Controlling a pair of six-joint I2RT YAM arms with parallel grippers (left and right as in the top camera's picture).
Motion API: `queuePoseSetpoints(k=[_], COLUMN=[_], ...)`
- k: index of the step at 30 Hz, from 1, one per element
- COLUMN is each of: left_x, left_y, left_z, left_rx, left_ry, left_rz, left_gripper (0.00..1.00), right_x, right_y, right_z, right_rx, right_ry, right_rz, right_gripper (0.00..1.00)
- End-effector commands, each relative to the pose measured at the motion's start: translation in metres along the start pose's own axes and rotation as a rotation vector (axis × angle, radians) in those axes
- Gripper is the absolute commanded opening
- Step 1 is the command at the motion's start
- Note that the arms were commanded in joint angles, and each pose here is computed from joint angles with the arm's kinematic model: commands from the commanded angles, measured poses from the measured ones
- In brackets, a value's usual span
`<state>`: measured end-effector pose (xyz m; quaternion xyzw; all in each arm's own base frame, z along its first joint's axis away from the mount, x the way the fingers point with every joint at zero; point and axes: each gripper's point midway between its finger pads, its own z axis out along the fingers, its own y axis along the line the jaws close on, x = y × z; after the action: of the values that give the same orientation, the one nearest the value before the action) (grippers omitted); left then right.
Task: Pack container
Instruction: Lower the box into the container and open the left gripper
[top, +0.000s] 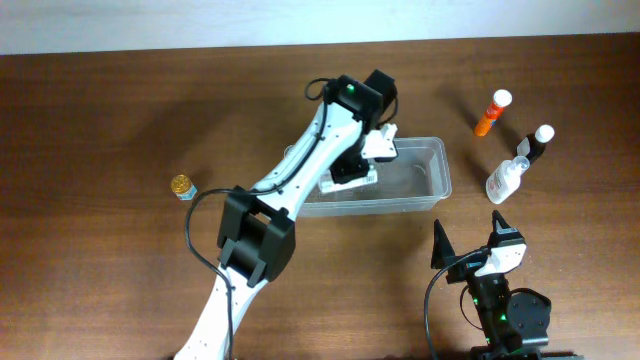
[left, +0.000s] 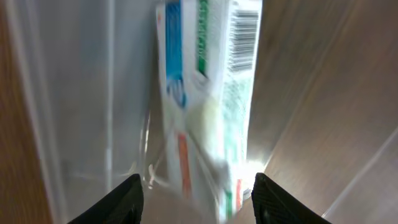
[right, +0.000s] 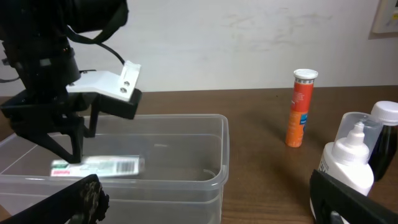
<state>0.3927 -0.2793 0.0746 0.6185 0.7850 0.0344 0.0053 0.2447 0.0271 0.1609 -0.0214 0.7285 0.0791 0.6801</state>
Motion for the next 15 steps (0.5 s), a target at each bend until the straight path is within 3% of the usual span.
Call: queuePoseSetpoints(k=[1, 13, 15], left_x=[0.009, -0.008, -0.015], left_y=[0.009, 0.002, -0.001], left_z=[0.001, -0.01, -0.022], left_rx=[-0.001, -0.022, -0.037], left_ry=[0.01, -0.031, -0.052], left_rz=[-0.014, -0.095, -0.105], left_gripper=[0.57, 0.54, 0.4], right_x=[0.003, 0.003, 0.003], right_y=[0.004, 0.004, 0.004], right_z=[0.0, 0.0, 0.0], right_rx=[-0.017, -0.017, -0.017], right_ry=[0.006, 0.006, 0.006], right_rz=[0.006, 0.006, 0.006], right_gripper=[0.98, 0.98, 0.98])
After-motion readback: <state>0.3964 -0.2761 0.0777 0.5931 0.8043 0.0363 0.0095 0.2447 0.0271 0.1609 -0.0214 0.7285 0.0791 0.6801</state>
